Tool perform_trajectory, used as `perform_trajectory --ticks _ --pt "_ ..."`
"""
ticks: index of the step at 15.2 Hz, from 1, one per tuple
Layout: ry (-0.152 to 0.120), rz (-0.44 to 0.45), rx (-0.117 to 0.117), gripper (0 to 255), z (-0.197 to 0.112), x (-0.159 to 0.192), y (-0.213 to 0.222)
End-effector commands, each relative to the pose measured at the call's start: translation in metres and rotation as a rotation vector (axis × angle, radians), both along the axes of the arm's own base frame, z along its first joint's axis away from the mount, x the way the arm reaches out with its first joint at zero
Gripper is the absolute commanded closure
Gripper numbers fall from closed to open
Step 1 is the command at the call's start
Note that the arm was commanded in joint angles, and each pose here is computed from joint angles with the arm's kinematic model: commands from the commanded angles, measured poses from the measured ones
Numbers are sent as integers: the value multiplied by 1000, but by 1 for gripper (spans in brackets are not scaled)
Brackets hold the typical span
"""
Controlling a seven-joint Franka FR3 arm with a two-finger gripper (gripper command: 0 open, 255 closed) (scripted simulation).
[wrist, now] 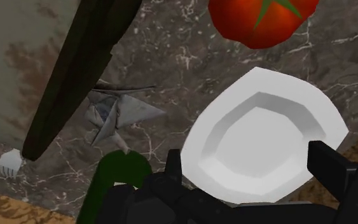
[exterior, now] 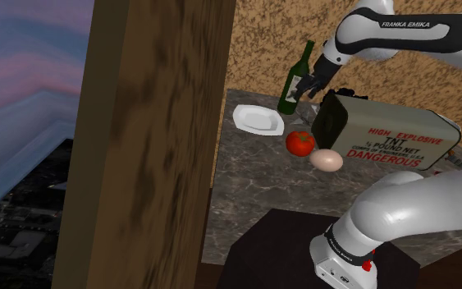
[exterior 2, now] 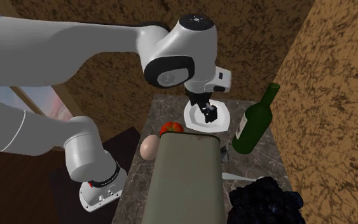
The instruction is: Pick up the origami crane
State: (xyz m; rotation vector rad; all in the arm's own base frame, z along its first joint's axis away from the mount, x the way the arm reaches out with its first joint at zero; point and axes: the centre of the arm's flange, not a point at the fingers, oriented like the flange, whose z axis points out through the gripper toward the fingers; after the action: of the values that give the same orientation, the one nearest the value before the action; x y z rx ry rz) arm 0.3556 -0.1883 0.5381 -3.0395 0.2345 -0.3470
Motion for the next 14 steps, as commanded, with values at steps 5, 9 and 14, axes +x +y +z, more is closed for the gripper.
perform_trajectory --ticks 5,9,14 --pt "-40 -113 31 0 -34 5 -72" --pt "-66 -188 53 0 -58 4 -119" --pt "-74 -212 60 0 -82 3 -134"
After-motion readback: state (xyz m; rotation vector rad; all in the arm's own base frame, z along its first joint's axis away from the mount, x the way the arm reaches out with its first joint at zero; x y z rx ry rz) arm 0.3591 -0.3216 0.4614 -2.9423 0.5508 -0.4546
